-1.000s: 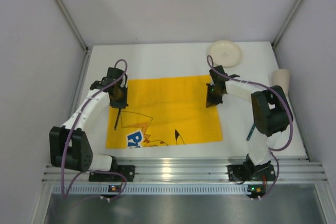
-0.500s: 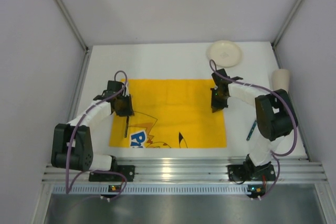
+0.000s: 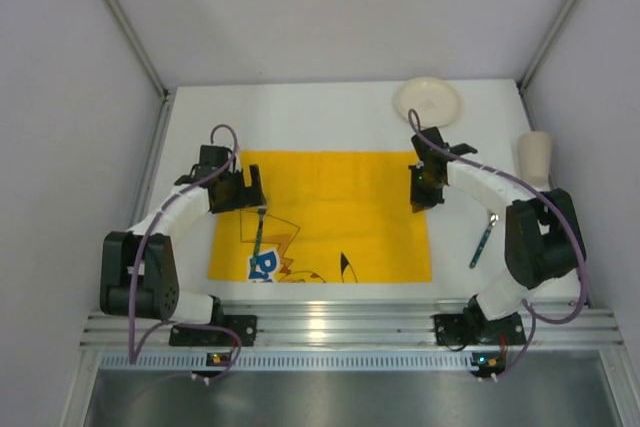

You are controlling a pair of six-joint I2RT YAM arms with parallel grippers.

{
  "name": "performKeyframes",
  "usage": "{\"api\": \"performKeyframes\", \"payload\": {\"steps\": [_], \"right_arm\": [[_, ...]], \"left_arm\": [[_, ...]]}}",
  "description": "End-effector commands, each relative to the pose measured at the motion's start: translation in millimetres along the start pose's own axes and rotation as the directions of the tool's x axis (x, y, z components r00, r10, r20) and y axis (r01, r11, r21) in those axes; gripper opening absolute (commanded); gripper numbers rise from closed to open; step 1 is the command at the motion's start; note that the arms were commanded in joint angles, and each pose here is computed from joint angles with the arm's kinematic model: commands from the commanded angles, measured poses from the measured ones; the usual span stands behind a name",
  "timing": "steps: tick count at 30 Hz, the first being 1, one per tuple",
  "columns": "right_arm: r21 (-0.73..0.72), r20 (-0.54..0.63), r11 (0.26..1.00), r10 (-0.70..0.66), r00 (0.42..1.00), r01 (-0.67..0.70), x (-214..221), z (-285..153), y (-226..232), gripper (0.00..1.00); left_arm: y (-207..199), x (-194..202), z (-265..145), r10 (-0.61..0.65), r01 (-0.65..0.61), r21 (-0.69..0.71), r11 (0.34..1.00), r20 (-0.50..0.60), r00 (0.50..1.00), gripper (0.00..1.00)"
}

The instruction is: Set the dinner table for one person

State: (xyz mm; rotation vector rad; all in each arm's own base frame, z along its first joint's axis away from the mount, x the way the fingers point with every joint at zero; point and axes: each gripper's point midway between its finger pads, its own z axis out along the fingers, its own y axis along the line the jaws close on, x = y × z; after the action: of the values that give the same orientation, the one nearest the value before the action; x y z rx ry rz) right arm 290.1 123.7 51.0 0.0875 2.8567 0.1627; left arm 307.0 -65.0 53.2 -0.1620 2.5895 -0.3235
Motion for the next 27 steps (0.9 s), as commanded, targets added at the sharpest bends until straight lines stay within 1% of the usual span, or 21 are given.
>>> {"api": "performKeyframes", "payload": {"steps": [1, 3, 4, 5, 6, 7, 8, 9, 10, 11, 12, 13, 16, 18, 20, 23, 25, 27], "right_arm": [[0.046, 0.124, 0.999, 0.015, 0.992, -0.021, -24.8, -43.1, -11.7, 0.0], [0.099, 0.171, 0.991, 0.07, 0.983, -0.088, -30.3, -63.2, -31.0, 0.0], [0.097, 0.182, 0.988, 0.101, 0.978, -0.12, -27.8, -71.9, -37.8, 0.0], [0.099, 0.195, 0.974, 0.183, 0.964, -0.205, -29.8, -75.4, -53.5, 0.0], [0.068, 0.184, 0.967, 0.23, 0.956, -0.246, -26.8, -77.2, -56.9, 0.0], [0.057, 0.184, 0.936, 0.333, 0.925, -0.349, -22.7, -76.5, -76.1, 0.0], [0.044, 0.172, 0.917, 0.383, 0.907, -0.396, -18.8, -74.9, -82.9, 0.01], [0.024, 0.151, 0.901, 0.426, 0.892, -0.434, -14.9, -72.5, -86.9, 0.12], [0.041, 0.135, 0.888, 0.449, 0.883, -0.458, -8.5, -67.0, -93.7, 0.3], [0.04, 0.122, 0.855, 0.509, 0.852, -0.517, -7.2, -66.6, -107.6, 0.58], [0.067, 0.118, 0.844, 0.523, 0.844, -0.532, -4.7, -64.9, -115.1, 0.99], [0.106, 0.113, 0.834, 0.531, 0.84, -0.541, -2.7, -65.5, -123.5, 1.0], [0.201, 0.156, 0.79, 0.558, 0.815, -0.58, -2.3, -73.4, -155.8, 1.0], [0.245, 0.179, 0.748, 0.59, 0.787, -0.617, 0.2, -77.0, -178.5, 1.0], [0.277, 0.163, 0.708, 0.632, 0.758, -0.65, 7.1, -75.7, -197.5, 1.0], [0.35, 0.137, 0.668, 0.657, 0.741, -0.657, 17.7, -72.5, -217.3, 1.0], [0.386, 0.112, 0.66, 0.66, 0.743, -0.645, 24.7, -67.4, -222.5, 1.0], [0.365, 0.081, 0.675, 0.663, 0.744, -0.641, 27.5, -58.7, -216.9, 1.0]], "left_arm": [[-8.3, -51.3, -32.2, 0.04, -0.039, -0.009, 0.999, 0.148, 0.988, 0.98], [-10.3, -63.0, -46.8, 0.051, -0.048, -0.018, 0.999, 0.19, 0.98, 0.99], [-13.1, -68.3, -54.0, 0.054, -0.052, -0.014, 0.999, 0.203, 0.978, 0.99], [-17.7, -70.0, -58.4, 0.057, -0.059, 0.007, 0.998, 0.212, 0.976, 0.98], [-21.7, -73.2, -65.5, 0.059, -0.065, 0.022, 0.998, 0.231, 0.971, 0.99], [-25.0, -74.5, -69.0, 0.054, -0.065, 0.037, 0.997, 0.24, 0.969, 0.99], [-28.8, -74.2, -71.5, 0.044, -0.06, 0.057, 0.997, 0.243, 0.969, 0.99], [-36.6, -71.9, -74.7, 0.041, -0.067, 0.098, 0.993, 0.243, 0.969, 0.99], [-39.0, -70.6, -75.5, 0.034, -0.062, 0.112, 0.992, 0.24, 0.97, 0.99], [-42.7, -67.9, -75.9, 0.028, -0.061, 0.133, 0.989, 0.234, 0.972, 0.99], [-45.9, -65.7, -76.9, 0.029, -0.064, 0.147, 0.987, 0.233, 0.972, 0.99], [-47.5, -64.6, -77.3, 0.027, -0.064, 0.153, 0.986, 0.233, 0.972, 0.99], [-55.6, -60.9, -74.3, 0.027, -0.07, 0.184, 0.98, 0.228, 0.973, 0.99], [-60.4, -57.8, -70.9, 0.023, -0.068, 0.211, 0.975, 0.211, 0.977, 0.99], [-61.7, -55.1, -69.0, 0.025, -0.071, 0.223, 0.972, 0.203, 0.979, 0.99], [-64.2, -54.5, -68.6, 0.035, -0.089, 0.243, 0.966, 0.217, 0.975, 0.99], [-66.7, -54.5, -68.6, 0.043, -0.101, 0.256, 0.961, 0.225, 0.973, 0.99], [-67.1, -53.5, -68.0, 0.047, -0.106, 0.262, 0.959, 0.223, 0.974, 0.99]]}}
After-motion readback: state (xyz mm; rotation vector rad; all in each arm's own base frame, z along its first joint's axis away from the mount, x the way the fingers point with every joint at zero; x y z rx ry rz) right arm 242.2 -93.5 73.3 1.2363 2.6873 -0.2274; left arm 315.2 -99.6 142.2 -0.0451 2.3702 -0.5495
